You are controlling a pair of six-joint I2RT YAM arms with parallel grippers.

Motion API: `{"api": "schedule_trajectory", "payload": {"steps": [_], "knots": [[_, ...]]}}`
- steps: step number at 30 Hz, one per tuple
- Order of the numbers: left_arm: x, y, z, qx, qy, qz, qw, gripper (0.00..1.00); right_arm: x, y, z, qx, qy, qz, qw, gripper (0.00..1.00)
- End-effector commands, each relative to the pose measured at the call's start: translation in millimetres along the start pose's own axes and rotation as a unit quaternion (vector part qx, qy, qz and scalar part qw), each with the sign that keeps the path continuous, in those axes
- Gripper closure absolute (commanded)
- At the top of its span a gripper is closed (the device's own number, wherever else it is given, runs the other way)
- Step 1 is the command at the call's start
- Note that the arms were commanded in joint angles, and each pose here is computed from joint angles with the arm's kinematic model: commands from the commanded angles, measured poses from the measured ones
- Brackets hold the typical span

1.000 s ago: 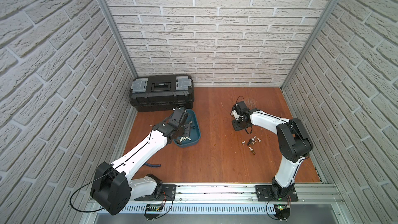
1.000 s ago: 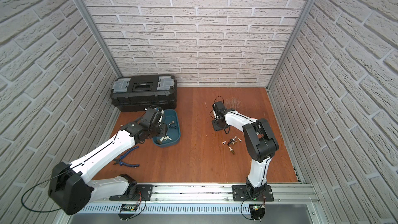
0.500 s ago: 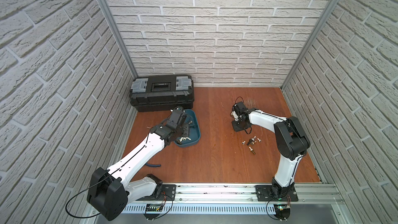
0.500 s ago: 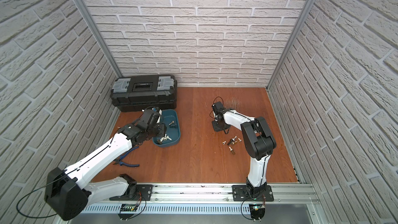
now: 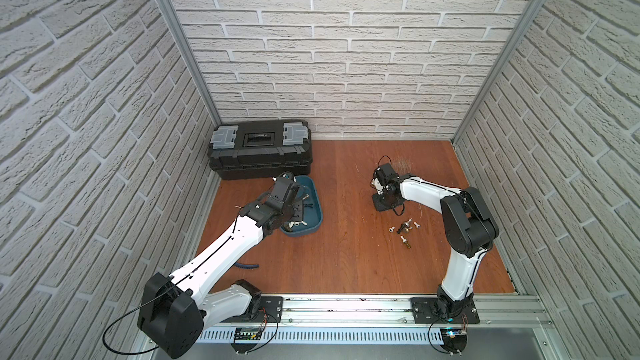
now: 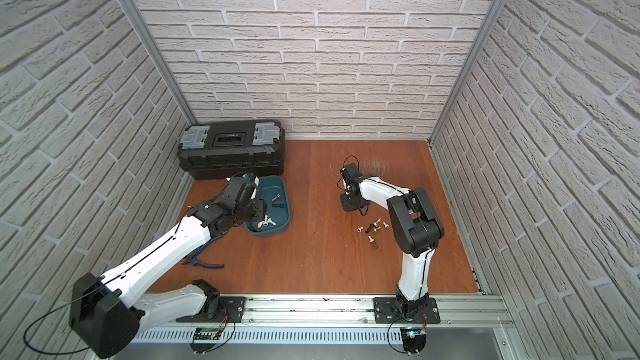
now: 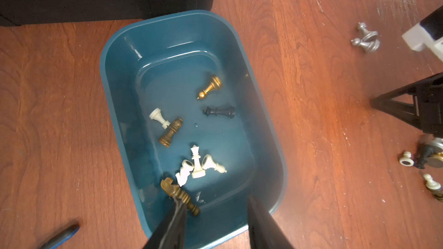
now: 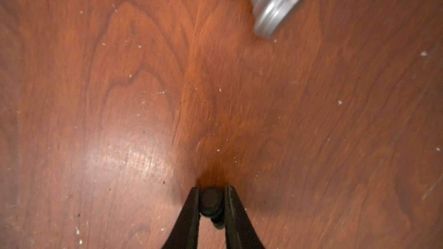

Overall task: Put the chess pieces into the storage box
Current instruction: Pick up the chess piece at the center of the board, then place the chess piece in the storage box.

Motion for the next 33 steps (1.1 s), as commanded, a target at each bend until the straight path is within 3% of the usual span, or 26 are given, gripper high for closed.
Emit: {"api": "schedule_trajectory", "payload": {"steps": [1, 11, 16, 22, 29, 33], "knots": [[-2, 5, -1, -0.008, -0.010, 0.006, 1.000, 0.54, -5, 4, 0, -0.009, -0.007, 0.009, 1.000, 0.80], [-21, 13, 0, -0.020, -0.033, 0.016, 0.999, 0.54, -52, 29, 11, -0.031, -0.059, 0.028, 0.997, 0.81], [-43, 26, -4, -0.033, -0.056, 0.031, 0.997, 0.54, -82, 89, 26, -0.084, -0.094, 0.075, 0.989, 0.81], [-54, 46, -22, -0.053, -0.068, 0.044, 0.995, 0.54, -109, 182, 51, -0.163, -0.144, 0.134, 0.967, 0.81], [-59, 66, -42, -0.078, -0.091, 0.041, 0.992, 0.54, -89, 262, 79, -0.230, -0.160, 0.189, 0.941, 0.80], [-65, 66, -41, -0.080, -0.109, 0.023, 0.991, 0.54, -65, 286, 94, -0.248, -0.148, 0.191, 0.938, 0.77]]}}
Point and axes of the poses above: each gripper's point midway between its finger pads, its own x axis out along the fingers, its own y axis along the line the jaws close on, z = x × y, the point moved 6 cm from there along -x, back along the fingers, and after that the axes turned 8 degrees about -x, right-handed, at the moved point
